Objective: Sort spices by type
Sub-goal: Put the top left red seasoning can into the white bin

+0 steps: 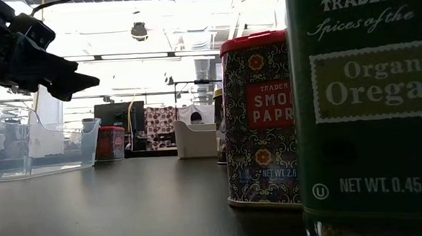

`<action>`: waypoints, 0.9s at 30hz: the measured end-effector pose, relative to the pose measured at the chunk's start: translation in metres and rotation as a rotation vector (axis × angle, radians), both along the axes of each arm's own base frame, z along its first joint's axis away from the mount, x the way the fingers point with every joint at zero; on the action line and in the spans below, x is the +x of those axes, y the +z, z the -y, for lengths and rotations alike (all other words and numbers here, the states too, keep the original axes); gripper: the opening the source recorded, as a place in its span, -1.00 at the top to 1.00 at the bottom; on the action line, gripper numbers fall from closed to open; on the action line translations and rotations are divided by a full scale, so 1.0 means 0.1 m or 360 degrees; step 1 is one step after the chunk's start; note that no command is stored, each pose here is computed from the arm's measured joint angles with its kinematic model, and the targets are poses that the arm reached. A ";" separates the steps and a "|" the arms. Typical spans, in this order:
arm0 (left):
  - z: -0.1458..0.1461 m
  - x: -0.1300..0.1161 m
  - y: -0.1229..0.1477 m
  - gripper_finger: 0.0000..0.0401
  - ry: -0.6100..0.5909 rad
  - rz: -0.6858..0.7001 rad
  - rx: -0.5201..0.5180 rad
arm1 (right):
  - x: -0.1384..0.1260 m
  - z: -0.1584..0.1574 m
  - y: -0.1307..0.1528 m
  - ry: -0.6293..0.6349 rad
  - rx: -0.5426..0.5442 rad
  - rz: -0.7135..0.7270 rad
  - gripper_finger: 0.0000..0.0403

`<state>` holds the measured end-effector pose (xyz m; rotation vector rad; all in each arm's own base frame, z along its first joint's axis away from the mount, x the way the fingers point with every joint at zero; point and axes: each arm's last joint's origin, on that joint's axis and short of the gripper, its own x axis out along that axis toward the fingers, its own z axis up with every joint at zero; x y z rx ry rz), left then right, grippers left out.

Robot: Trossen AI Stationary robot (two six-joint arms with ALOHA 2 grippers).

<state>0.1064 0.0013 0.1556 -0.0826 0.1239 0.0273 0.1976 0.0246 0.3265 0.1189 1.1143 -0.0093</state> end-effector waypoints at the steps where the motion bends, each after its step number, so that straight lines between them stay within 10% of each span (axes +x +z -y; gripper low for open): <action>1: 0.00 0.00 0.00 -0.39 0.0000 0.0000 0.0000 | -0.04 -0.04 0.01 0.0054 -0.0025 0.0000 -0.84; 27: 0.00 0.00 0.00 -0.39 0.0000 0.0000 0.0000 | -0.13 -0.18 0.03 0.0012 -0.0049 -0.0002 -0.90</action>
